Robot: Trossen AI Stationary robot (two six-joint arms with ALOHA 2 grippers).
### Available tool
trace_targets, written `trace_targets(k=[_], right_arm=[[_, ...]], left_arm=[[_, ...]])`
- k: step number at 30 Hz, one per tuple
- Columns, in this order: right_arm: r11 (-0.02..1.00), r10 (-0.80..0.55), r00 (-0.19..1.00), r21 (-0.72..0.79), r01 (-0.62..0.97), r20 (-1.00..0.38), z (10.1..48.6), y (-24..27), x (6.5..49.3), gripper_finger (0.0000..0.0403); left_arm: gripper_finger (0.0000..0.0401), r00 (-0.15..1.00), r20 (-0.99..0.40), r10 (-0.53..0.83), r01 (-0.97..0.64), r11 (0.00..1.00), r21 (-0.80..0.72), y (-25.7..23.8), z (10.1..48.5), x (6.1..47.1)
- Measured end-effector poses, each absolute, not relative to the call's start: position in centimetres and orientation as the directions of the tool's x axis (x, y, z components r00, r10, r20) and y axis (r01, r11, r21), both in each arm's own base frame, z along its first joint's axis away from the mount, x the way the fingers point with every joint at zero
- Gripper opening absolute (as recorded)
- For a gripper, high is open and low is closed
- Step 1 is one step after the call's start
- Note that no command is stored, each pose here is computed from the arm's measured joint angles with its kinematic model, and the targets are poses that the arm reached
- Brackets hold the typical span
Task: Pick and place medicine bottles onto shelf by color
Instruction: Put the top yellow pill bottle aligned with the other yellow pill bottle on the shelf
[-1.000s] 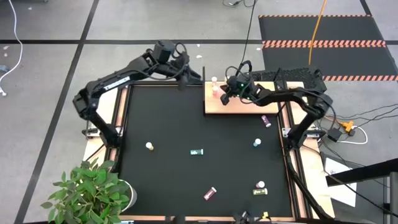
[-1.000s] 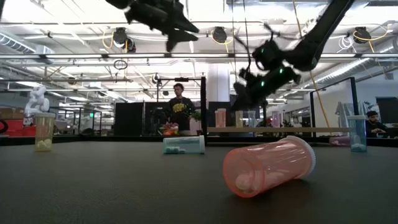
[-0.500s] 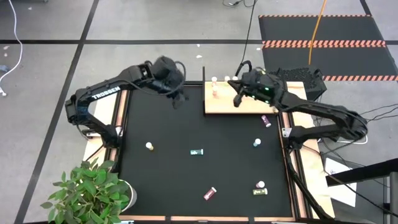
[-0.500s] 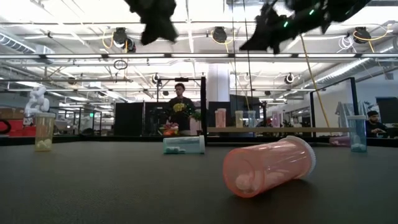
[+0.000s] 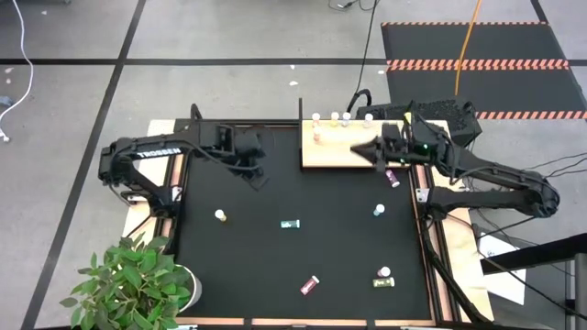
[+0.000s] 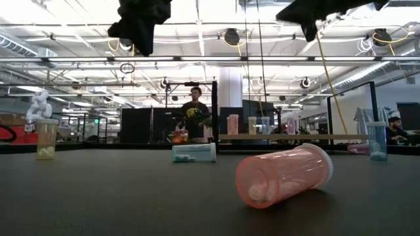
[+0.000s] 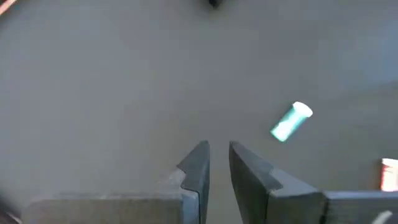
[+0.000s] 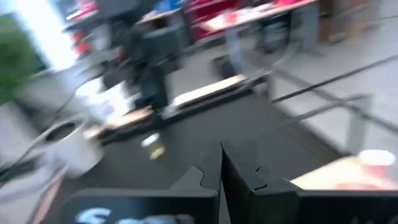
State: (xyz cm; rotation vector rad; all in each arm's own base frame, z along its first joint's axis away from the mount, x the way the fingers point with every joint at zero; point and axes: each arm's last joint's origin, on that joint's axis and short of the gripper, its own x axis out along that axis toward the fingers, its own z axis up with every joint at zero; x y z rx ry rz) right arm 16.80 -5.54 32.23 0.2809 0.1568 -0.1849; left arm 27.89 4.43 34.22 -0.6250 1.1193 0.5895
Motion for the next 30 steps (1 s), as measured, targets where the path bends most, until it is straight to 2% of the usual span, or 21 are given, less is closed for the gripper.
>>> trace_targets(k=[2,7,11,15,20,26,30], right_arm=[[0.961,-0.084,0.982,0.248,0.125,-0.172,32.4,-4.3,16.6,0.0000],[0.971,-0.006,0.985,0.236,0.047,-0.171,32.5,-2.4,16.6,0.0000],[0.973,0.035,0.981,0.231,0.010,-0.189,32.2,-1.7,17.2,0.0000],[0.972,0.057,0.976,0.234,-0.007,-0.208,31.9,-1.3,17.7,0.0000],[0.966,0.091,0.974,0.255,-0.036,-0.209,31.9,-0.7,17.8,0.0000],[0.959,0.090,0.982,0.282,-0.039,-0.168,32.5,-0.1,17.0,0.0000],[0.955,0.044,0.990,0.295,-0.002,-0.137,33.0,0.1,16.3,0.0000]], left_arm=[[0.0060,0.324,-0.940,0.107,-0.721,0.671,-0.173,3.4,34.2,28.0],[0.0060,0.326,-0.941,0.088,-0.725,0.662,-0.189,0.1,33.1,28.4],[0.0060,0.472,-0.879,0.068,-0.623,0.731,-0.278,-3.0,31.0,30.0],[0.0061,0.661,-0.750,0.013,-0.457,0.800,-0.389,-5.0,28.5,31.7],[0.0061,0.773,-0.634,-0.024,-0.387,0.774,-0.502,-5.4,26.2,32.5],[0.0060,0.674,-0.708,-0.211,-0.419,0.680,-0.602,-4.9,25.4,31.8],[0.0060,0.535,-0.811,-0.236,-0.525,0.659,-0.538,-5.0,25.1,30.4]])
